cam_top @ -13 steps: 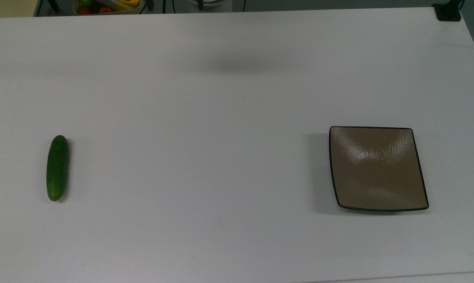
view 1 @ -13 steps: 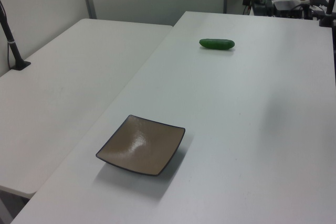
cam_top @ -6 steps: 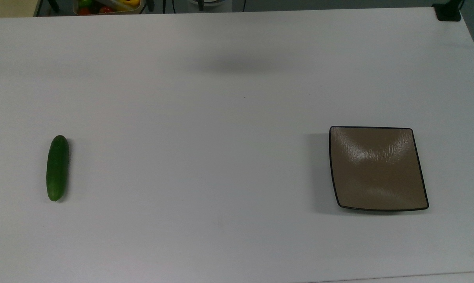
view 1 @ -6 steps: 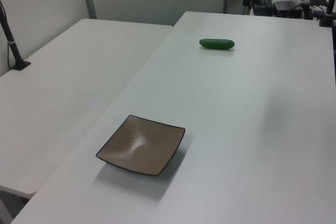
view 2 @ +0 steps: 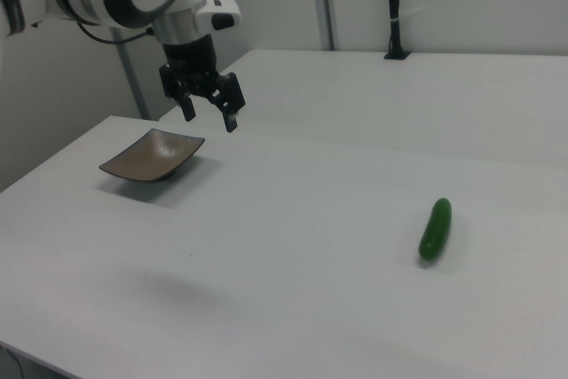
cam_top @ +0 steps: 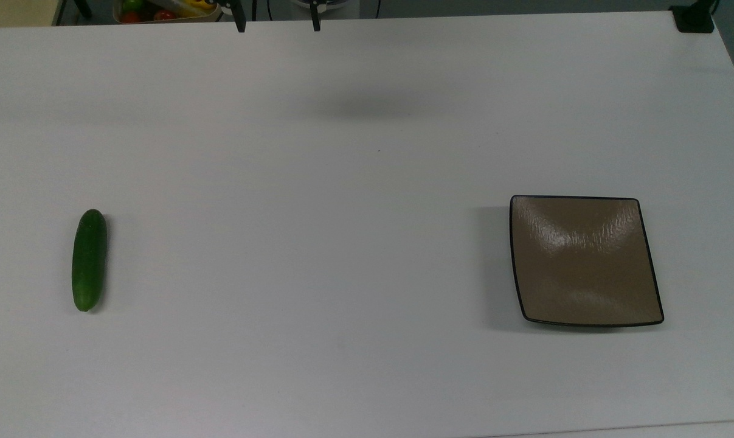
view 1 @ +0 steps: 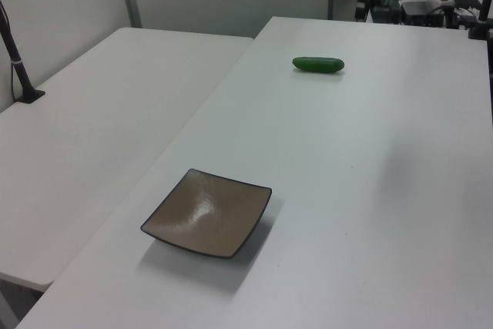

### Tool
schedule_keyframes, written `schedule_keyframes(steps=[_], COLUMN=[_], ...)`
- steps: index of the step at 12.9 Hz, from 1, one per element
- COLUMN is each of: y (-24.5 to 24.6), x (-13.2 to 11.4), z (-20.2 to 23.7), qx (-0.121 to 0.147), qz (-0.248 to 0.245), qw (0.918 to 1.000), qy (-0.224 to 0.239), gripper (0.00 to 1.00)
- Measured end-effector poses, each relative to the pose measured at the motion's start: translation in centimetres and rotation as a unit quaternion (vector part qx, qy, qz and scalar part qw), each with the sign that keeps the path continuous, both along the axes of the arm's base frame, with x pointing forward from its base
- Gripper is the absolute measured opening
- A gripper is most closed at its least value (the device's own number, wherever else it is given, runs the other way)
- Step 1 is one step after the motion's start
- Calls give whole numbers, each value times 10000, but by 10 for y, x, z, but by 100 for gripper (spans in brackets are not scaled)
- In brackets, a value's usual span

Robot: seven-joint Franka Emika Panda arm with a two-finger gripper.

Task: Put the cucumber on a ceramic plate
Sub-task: 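Move the open gripper over the green cucumber and lower it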

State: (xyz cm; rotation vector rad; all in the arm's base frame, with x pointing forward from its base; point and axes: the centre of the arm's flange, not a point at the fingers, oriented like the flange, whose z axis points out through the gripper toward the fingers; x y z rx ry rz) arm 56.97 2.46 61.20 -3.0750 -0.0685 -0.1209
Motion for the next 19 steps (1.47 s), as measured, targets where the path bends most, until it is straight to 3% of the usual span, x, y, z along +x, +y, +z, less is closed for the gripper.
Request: schedule_keyframes(steps=[8, 12, 19], y=[-30, -73, -168], x=[43, 66, 114], z=[-40, -62, -97], qx=[-140, -264, -554], qz=[69, 31, -95], qw=[9988, 9964, 9945], qy=[-455, -799, -885], gripper=[100, 100, 100])
